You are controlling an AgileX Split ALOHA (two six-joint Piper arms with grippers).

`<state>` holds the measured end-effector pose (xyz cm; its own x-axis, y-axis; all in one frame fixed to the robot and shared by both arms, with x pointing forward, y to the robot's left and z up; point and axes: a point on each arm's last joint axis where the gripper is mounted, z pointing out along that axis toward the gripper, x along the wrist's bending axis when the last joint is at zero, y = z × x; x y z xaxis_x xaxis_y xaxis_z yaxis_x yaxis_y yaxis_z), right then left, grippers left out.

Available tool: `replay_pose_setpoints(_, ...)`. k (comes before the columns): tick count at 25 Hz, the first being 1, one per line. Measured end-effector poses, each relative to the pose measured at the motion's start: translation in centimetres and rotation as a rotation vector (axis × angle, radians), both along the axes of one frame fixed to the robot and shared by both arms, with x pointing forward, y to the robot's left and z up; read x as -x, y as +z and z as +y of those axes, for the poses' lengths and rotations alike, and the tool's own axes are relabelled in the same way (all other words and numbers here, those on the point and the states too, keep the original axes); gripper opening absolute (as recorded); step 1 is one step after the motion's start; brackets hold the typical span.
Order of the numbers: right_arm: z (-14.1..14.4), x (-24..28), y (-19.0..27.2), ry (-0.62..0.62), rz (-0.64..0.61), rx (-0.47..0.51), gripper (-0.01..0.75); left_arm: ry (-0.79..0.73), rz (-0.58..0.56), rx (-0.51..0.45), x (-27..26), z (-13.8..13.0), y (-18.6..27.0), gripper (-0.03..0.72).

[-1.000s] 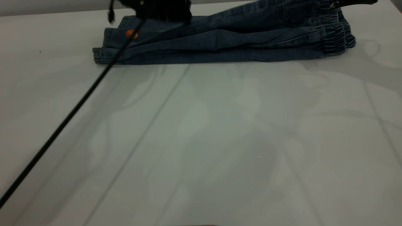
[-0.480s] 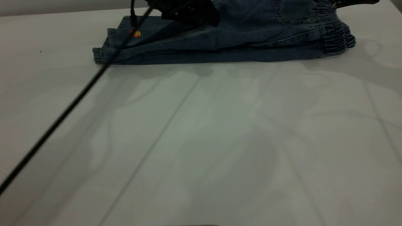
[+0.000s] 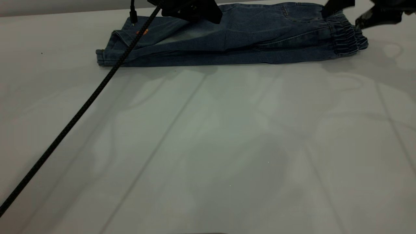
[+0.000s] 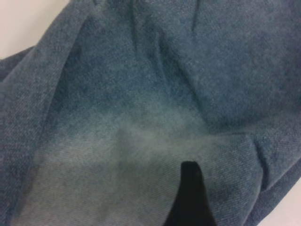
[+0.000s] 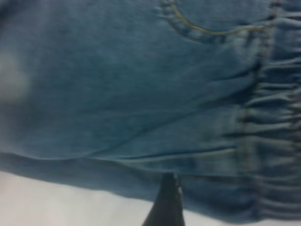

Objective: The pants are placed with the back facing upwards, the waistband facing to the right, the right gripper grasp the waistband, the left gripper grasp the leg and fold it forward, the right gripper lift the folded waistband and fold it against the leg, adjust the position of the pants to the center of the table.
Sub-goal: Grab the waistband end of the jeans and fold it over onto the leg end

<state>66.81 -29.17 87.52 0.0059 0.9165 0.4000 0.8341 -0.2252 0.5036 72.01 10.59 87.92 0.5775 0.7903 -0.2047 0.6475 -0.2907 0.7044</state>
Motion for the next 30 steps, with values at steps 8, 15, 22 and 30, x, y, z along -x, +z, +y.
replay_pose_setpoints(8,-1.1,-0.6,-2.1,0.021,-0.044,0.161,0.593,0.001,0.000,0.000,0.0,0.0,0.0,0.514)
replay_pose_setpoints(15,-1.0,-1.6,-4.2,0.020,-0.028,0.145,0.593,-0.008,0.010,0.004,0.1,-0.1,0.0,0.514)
replay_pose_setpoints(22,-0.9,-1.8,-5.8,0.009,0.003,0.114,0.575,-0.011,0.014,0.006,0.1,-0.1,0.0,0.514)
replay_pose_setpoints(30,-0.9,-2.1,-6.6,-0.070,0.037,0.048,0.190,-0.011,0.014,0.007,0.1,-0.1,0.0,0.514)
